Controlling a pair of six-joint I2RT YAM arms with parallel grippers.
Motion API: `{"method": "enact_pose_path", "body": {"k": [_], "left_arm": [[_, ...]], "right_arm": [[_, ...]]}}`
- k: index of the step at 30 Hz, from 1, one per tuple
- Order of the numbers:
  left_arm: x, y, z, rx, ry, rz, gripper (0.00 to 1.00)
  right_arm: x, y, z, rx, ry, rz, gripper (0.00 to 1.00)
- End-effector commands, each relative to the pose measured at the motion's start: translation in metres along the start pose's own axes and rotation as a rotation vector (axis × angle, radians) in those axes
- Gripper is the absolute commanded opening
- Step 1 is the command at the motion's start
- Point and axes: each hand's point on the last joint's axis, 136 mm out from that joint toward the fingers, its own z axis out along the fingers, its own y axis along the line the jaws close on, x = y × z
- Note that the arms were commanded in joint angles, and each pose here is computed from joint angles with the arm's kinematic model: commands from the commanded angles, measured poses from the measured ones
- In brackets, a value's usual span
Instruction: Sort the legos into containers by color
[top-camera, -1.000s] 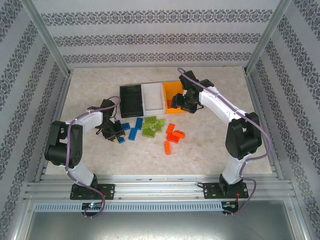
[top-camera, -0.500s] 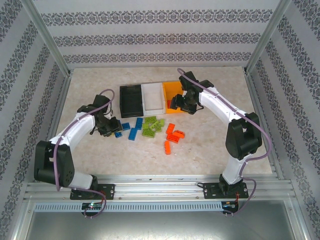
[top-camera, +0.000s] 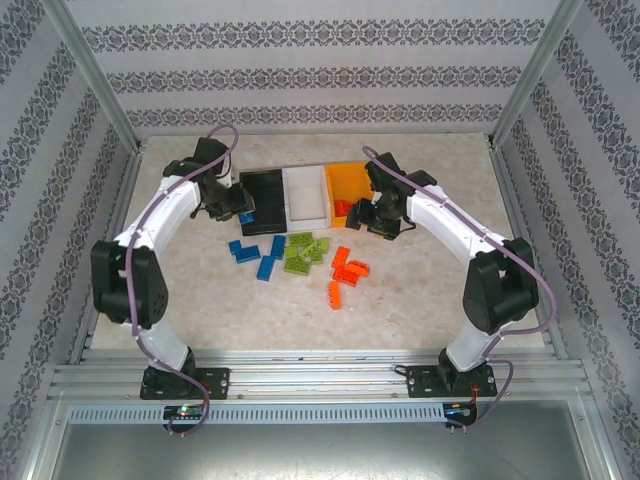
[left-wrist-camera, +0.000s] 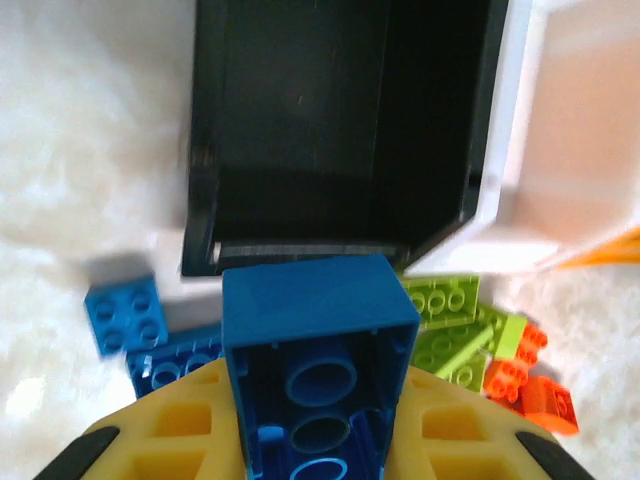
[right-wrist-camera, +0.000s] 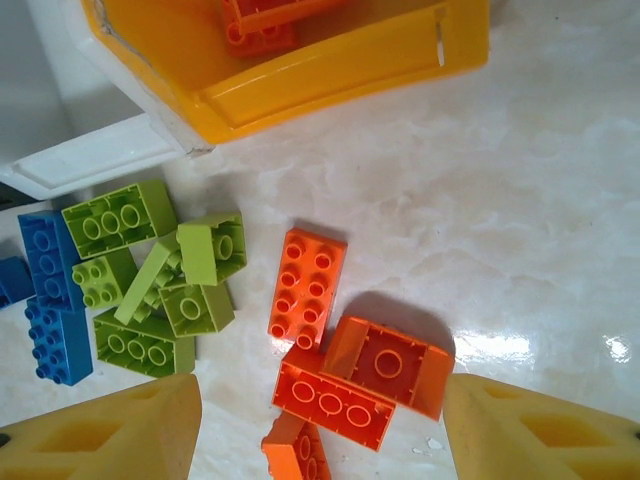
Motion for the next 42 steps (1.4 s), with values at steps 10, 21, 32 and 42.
{"method": "enact_pose_path", "body": {"k": [10,21,32,42], "left_arm": [[-0.047,-0.021,0.055,0.018,0.042,0.047,0.21],[-0.051,-0.023,0.089,-0.013,0.097,0.056,0.29],[-0.054,-0.038,0.067,0.019,0.055,0.060,0.44],[-0.032,-0.031,0.031,0.020,0.010,0.065,0.59]], "right_arm": [[0.028,-0.010,-0.022,0.004,0.012,0.028,0.66],[0.047,-0.029,-0.015,0.031,0.048,0.048,0.66],[0.067,-0.035,-0.001,0.043,0.106,0.038,0.67],[0.071,-0.018,0.014,0.034,0.147,-0.013,0.67]]}}
